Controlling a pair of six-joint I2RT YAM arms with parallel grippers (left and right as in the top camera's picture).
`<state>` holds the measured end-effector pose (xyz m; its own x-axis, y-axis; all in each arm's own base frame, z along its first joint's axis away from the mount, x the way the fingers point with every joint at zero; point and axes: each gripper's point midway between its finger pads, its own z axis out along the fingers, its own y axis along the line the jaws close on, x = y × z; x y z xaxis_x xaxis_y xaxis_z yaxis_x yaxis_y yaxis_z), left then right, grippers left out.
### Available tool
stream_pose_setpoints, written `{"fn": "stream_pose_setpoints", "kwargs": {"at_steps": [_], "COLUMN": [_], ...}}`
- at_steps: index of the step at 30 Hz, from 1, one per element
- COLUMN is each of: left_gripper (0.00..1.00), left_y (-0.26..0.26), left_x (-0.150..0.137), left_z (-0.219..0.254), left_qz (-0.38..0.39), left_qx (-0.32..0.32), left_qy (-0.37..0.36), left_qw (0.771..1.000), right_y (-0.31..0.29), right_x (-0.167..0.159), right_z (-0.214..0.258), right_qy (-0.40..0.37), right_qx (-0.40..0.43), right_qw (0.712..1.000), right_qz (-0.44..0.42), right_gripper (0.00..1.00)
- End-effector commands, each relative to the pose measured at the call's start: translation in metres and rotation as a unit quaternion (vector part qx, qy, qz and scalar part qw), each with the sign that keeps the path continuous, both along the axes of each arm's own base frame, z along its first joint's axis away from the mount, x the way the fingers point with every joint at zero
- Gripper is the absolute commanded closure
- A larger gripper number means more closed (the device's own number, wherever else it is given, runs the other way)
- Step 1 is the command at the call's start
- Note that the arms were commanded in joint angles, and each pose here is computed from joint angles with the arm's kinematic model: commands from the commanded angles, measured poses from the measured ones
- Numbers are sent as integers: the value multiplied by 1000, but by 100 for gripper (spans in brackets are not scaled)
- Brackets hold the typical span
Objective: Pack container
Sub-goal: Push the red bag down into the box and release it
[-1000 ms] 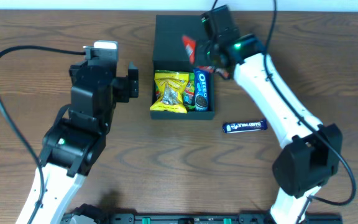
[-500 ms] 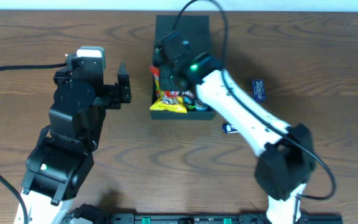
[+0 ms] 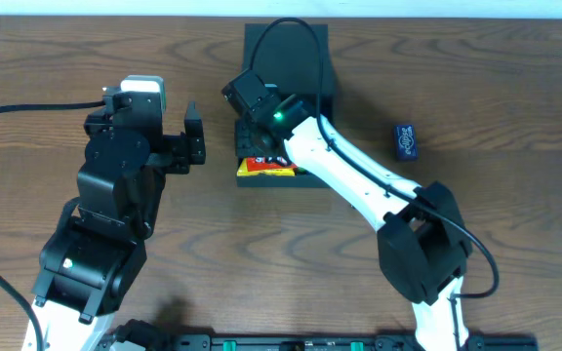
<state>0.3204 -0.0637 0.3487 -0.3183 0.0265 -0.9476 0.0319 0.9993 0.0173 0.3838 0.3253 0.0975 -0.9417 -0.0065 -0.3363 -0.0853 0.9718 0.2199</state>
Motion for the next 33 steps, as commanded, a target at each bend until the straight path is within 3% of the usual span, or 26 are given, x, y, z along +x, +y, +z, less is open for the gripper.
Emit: {"fn": "stream_pose_setpoints", "kwargs": {"at_steps": [1, 3, 5, 9, 14, 22, 33], "left_gripper": [5, 5, 5, 5, 5, 5, 5], "left_y": [2, 2, 2, 2, 2, 2, 2], "left_x": [-2, -2, -2, -2, -2, -2, -2], "left_z": [10, 10, 11, 12, 12, 12, 12], "left_qz": [1, 1, 1, 1, 1, 1, 1], "left_qx": [-3, -3, -4, -4, -4, -4, -4], "left_qy": [-11, -12, -14, -15, -15, -15, -15], "left_qw": [1000, 1000, 1000, 1000, 1000, 1000, 1000], "right_y": [3, 2, -4, -15, -22, -42, -5], "right_x": [-1, 1, 5, 10, 9, 12, -19], "right_z": [17, 32, 52, 69, 52, 16, -56], "right_qy": [10, 1, -20, -44, -30, -3, 88], "right_qx": [40, 55, 66, 63, 35, -26, -8], "right_qw": [999, 998, 997, 995, 997, 999, 986], "right_qz": [19, 31, 40, 58, 59, 39, 142], "right_gripper": [53, 46, 47, 86, 98, 99, 99]}}
